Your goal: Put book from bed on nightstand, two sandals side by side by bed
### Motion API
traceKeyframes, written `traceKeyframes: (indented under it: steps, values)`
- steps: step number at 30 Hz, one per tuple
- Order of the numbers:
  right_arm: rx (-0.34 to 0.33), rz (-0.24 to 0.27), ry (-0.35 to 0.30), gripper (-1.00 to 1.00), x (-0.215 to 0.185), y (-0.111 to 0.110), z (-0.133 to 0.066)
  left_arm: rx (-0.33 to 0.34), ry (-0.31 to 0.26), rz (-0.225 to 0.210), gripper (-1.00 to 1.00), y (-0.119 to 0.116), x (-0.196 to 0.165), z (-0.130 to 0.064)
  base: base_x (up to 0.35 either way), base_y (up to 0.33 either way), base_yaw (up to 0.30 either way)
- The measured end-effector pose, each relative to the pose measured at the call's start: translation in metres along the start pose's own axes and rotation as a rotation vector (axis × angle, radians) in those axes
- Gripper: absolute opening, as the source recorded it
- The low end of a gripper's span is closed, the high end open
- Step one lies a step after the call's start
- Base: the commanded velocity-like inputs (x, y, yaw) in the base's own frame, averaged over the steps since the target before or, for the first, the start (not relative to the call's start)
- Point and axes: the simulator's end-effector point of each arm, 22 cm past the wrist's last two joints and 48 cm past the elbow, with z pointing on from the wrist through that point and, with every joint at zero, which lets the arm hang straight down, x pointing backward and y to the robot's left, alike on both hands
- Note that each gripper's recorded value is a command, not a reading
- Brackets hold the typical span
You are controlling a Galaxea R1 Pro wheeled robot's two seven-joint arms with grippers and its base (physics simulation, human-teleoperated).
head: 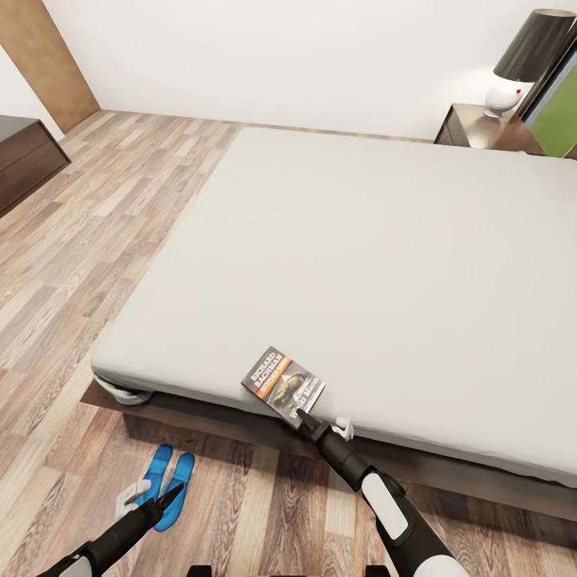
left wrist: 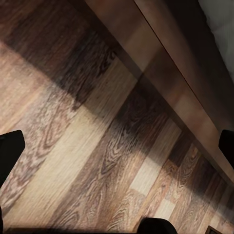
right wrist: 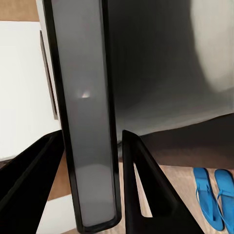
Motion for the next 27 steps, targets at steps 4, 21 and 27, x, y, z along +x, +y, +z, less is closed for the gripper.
traceKeyframes:
  steps: [4,21,27]
  values:
    - [0.0,0.0,0.0,-1.0,0.0,0.0,0.0,0.001,0.0,0.0,1.0,0.0,0.0,0.0,0.0,0.0,0.0]
    - [-0.002,-0.001,-0.001,-1.0,-0.002,0.018,-0.006,-0.001,0.001,-0.001,1.0,-0.01,-0.005,-0.014,0.0,0.0,0.0]
    - [-0.004,-0.002,-0.002,-1.0,-0.003,0.028,-0.01,-0.001,0.0,-0.001,1.0,-0.016,-0.007,-0.022,0.0,0.0,0.0]
